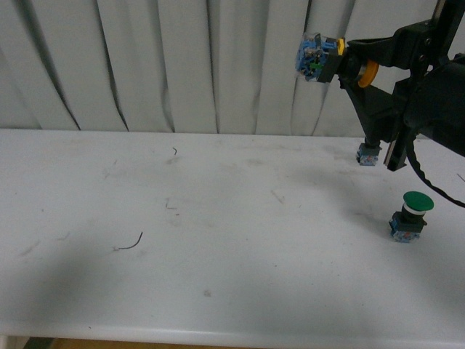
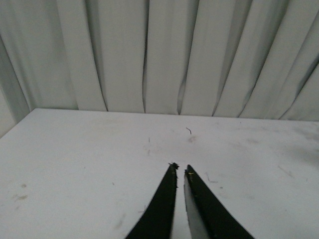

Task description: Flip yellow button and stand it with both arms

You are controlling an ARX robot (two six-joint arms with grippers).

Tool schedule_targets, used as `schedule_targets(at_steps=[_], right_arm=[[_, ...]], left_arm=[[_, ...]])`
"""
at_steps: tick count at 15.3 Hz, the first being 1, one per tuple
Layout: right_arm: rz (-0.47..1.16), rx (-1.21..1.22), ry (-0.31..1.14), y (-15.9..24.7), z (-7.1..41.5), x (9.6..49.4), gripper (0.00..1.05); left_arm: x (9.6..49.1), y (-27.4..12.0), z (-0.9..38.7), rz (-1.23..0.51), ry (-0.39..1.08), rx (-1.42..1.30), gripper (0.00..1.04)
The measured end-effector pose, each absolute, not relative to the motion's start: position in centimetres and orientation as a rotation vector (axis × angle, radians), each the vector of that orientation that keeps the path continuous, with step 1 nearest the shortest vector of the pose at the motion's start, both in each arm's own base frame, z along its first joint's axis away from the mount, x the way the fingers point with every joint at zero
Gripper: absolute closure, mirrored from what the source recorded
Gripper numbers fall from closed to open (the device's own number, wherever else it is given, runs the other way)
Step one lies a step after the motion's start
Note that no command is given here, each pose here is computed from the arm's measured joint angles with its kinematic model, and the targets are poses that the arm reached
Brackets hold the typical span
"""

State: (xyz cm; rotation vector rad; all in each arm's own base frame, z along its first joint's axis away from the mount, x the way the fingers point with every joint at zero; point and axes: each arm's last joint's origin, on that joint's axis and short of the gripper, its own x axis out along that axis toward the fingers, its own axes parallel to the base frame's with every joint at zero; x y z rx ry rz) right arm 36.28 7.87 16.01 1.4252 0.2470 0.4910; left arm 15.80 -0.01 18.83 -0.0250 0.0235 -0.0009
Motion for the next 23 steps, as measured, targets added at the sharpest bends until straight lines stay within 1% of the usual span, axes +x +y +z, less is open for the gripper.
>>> schedule_targets(at_steps=[1,3,7,9,10,23], right_arm=[[0.495,1.425,0.240,7.8,16.3,36.2,0.68],[0.507,1.423,0.238,8.1,16.6,36.1,0.68],[0.536,1.419,0.228,8.5,17.4,35.8,0.69],[0.535,1.410,0.227,8.5,17.4,35.8,0.69],[0.538,1.409,0.233,8.7,17.3,35.7,0.69],[0.545,1.403,0.235,8.9,17.4,35.6,0.69]], left_arm=[[15.3,0.0,18.6,0.001,0.018,-0.018,1.03],[14.6,0.0,18.6,0.000,-0.002,-0.017,1.03],[13.4,0.0,17.7,0.000,0.009,-0.017,1.03],[12.9,0.0,17.5,0.000,-0.014,-0.017,1.03],[12.7,0.0,16.8,0.000,0.004,-0.017,1.03],[11.0,0.0,16.9,0.000,-0.009,-0.017,1.03]])
